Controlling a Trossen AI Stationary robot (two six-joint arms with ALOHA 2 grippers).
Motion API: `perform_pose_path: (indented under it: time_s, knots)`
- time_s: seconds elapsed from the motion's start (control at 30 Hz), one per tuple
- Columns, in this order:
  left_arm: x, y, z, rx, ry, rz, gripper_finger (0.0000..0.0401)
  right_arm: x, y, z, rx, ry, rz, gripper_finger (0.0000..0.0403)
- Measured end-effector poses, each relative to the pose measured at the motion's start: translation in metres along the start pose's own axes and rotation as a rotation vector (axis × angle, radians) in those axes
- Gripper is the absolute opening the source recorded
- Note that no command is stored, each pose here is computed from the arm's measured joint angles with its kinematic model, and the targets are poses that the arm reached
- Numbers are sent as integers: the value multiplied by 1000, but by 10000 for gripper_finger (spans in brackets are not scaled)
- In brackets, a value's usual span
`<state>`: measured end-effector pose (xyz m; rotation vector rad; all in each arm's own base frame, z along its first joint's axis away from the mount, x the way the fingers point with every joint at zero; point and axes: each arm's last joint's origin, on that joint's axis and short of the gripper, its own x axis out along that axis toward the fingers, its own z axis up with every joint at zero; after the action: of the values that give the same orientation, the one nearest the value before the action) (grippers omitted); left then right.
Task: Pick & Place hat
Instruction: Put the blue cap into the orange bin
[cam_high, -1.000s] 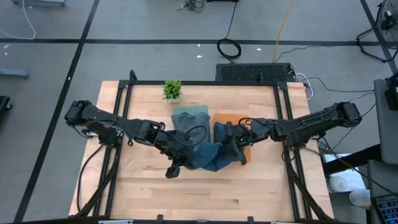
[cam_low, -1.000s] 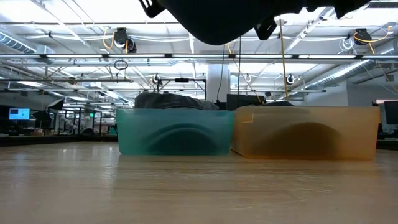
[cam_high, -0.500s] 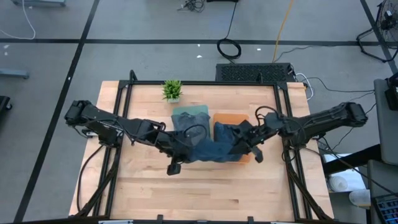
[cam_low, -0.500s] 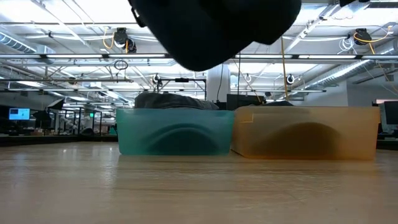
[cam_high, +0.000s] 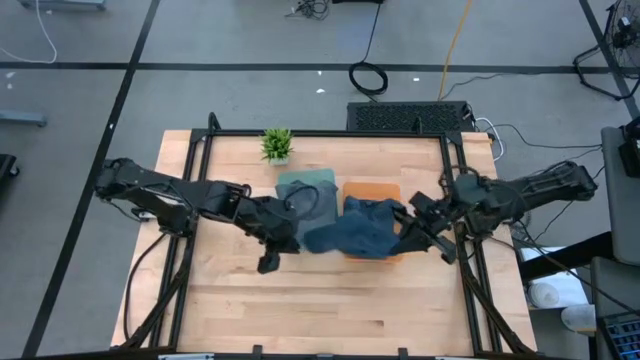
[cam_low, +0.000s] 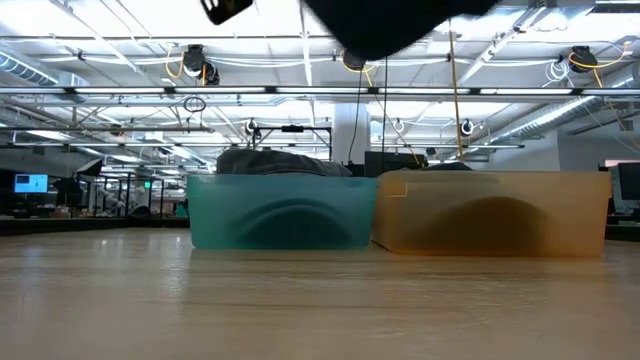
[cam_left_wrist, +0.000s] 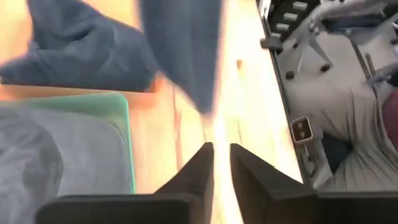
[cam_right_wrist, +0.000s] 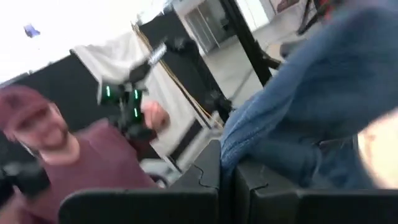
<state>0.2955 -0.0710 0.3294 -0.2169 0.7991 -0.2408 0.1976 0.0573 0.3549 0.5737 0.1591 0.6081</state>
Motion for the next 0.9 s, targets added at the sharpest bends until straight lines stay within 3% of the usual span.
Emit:
perform_pose_path:
  time_s: [0.27,0.47,0.7,0.9]
  knots:
    - [-46,6,-1,-49,-83,70,161,-3,34,23,-278,99,-235,0]
    - [-85,6,-5,-57,-169,64,224,-1,49,27,-393,226,-410,0]
    - [-118,2,-12,-49,-250,49,250,8,56,30,-430,361,-461,0]
    - [-131,0,-17,-46,-279,44,250,14,56,32,-459,493,-608,0]
